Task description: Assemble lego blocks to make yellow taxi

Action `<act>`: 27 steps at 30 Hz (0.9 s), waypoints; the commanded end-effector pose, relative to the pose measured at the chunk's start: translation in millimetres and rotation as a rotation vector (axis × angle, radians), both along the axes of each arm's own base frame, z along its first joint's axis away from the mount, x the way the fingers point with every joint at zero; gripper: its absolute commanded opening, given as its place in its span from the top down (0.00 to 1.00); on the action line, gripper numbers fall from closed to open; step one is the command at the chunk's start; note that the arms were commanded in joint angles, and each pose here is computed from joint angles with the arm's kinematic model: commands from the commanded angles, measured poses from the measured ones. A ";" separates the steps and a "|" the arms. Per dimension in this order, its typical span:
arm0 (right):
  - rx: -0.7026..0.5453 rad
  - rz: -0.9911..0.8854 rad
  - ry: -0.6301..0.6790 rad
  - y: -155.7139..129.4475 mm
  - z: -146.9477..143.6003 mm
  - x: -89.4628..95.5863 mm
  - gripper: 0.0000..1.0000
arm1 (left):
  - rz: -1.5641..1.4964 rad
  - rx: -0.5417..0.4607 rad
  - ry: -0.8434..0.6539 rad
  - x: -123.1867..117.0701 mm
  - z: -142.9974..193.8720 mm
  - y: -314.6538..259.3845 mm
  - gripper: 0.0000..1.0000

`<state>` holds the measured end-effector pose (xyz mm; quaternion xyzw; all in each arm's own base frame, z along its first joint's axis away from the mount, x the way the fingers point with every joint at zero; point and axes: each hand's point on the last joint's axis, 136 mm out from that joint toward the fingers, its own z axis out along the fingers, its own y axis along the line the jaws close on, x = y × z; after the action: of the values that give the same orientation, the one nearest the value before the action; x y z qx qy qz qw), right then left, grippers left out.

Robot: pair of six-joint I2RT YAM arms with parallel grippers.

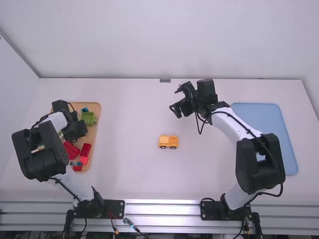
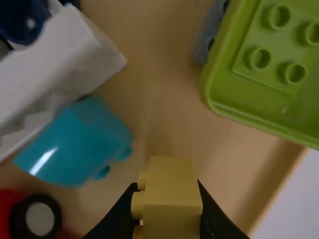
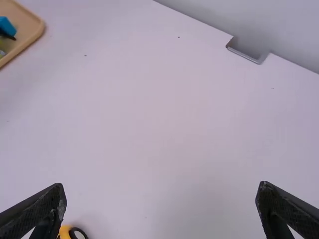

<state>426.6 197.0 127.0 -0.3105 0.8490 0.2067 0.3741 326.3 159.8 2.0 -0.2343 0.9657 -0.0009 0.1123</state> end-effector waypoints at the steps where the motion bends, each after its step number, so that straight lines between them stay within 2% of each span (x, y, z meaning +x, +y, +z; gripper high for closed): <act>1: 0.014 0.004 -0.046 3.1 22.4 1.4 0.01 | 0.025 -0.020 0.013 -1.9 -1.7 -1.5 0.87; 4: 0.013 0.007 -0.045 4.3 22.2 0.7 0.01 | 0.082 0.001 0.043 -8.4 -2.8 2.8 0.85; 6: 0.014 0.010 -0.045 5.7 22.2 0.0 0.01 | 0.093 0.031 0.053 -10.1 -3.7 6.8 0.73; 7: 0.013 0.011 -0.045 6.2 22.1 -0.2 0.01 | 0.093 0.034 0.051 -9.7 -3.8 7.2 0.72; 10: 0.013 0.015 -0.045 8.2 22.1 -1.2 0.01 | 0.089 0.033 0.044 -9.1 -5.3 7.2 0.54; 15: 0.014 0.008 -0.044 5.2 22.1 0.2 0.01 | 0.083 0.028 0.058 -13.0 -7.1 5.0 0.42; 27: 0.014 0.006 -0.041 4.8 21.8 0.1 0.01 | 0.133 0.003 0.080 -26.4 -21.2 -2.6 0.51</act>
<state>423.3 202.1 126.0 -0.3144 0.8488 0.2093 0.3700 307.7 161.4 -11.7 -0.2894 0.9528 0.0189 0.0893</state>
